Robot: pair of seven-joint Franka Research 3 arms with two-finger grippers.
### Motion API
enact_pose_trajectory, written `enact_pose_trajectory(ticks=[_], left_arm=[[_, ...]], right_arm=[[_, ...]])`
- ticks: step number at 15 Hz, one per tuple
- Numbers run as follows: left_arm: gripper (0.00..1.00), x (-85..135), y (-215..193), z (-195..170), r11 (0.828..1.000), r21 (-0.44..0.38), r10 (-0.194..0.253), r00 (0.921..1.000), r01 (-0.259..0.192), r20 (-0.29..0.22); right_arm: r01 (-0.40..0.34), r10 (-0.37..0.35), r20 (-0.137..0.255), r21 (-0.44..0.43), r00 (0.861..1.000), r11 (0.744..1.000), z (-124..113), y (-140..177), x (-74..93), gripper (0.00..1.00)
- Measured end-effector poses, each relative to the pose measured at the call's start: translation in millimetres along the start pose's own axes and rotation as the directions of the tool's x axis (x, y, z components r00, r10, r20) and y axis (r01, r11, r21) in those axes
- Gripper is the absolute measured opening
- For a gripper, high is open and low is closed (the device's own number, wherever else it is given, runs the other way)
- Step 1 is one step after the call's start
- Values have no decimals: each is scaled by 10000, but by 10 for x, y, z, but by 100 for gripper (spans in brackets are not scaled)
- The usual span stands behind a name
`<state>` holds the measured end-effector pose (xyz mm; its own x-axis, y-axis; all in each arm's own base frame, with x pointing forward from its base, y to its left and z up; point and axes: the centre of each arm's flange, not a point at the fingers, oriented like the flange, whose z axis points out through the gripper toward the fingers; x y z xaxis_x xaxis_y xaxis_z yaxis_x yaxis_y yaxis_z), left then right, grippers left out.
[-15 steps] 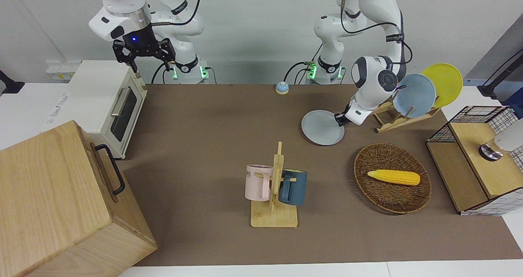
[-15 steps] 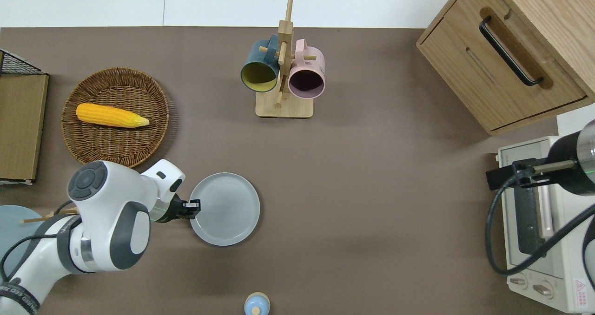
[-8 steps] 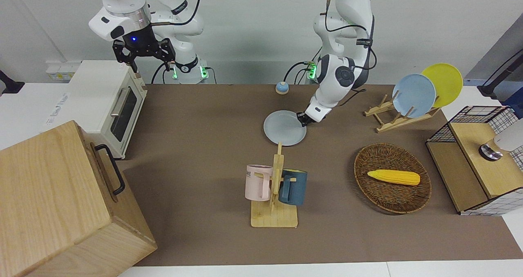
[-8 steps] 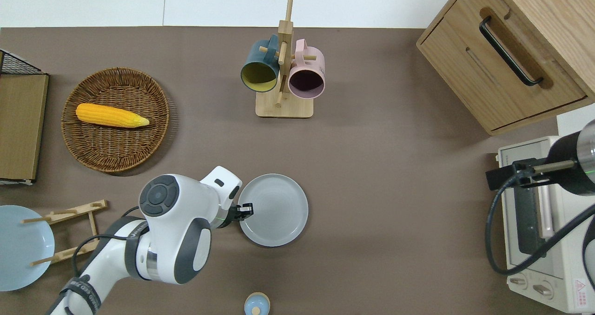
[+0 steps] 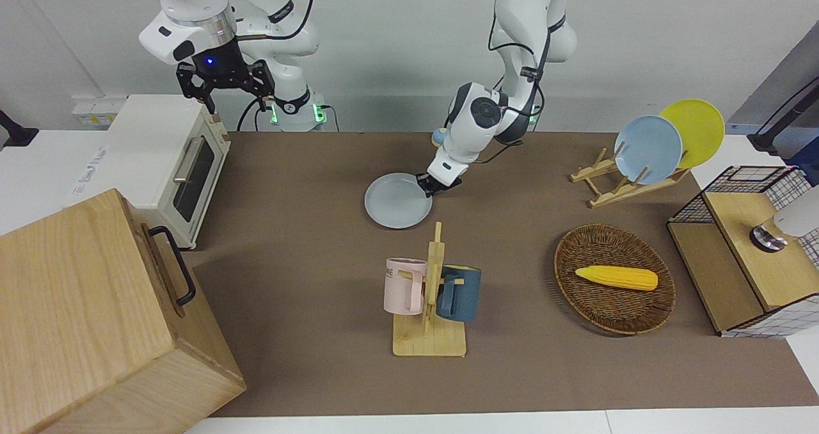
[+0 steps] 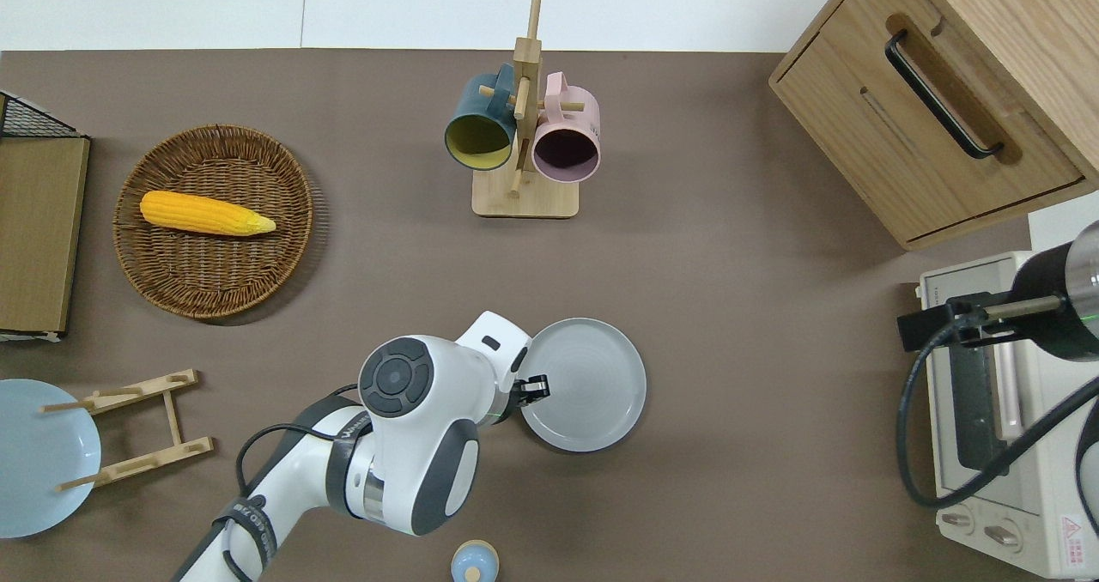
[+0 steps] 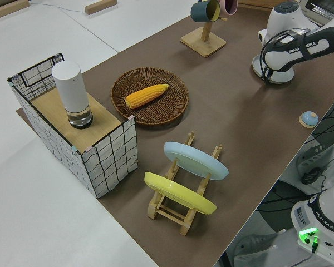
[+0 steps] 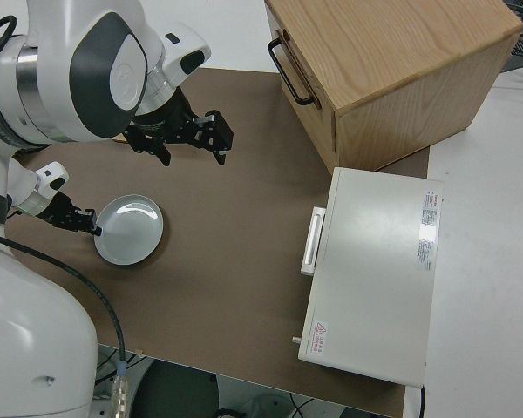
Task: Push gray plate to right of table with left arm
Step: 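Push the gray plate with the left gripper away from the basket toward the toaster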
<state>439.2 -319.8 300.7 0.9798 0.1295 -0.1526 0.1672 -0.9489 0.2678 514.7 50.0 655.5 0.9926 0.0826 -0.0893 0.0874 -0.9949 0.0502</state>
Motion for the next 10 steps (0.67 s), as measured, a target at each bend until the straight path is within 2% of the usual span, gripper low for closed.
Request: enact_pose_trajectory(ticks=[4,8,10], left_arm=[[3,-94,381,123,9993,-360,91,10000,-92,-37],[4,-152,502,245,9985,-493,234,9997,-239,-108],[21,-161,523,262,9984,-499,248,9997,-252,-90]], right_arm=[[0,0,0,0,10000,10000,0,0,0,100],[0,0,0,0,10000,10000,0,0,0,100],[0,0,0,0,10000,10000,0,0,0,100]])
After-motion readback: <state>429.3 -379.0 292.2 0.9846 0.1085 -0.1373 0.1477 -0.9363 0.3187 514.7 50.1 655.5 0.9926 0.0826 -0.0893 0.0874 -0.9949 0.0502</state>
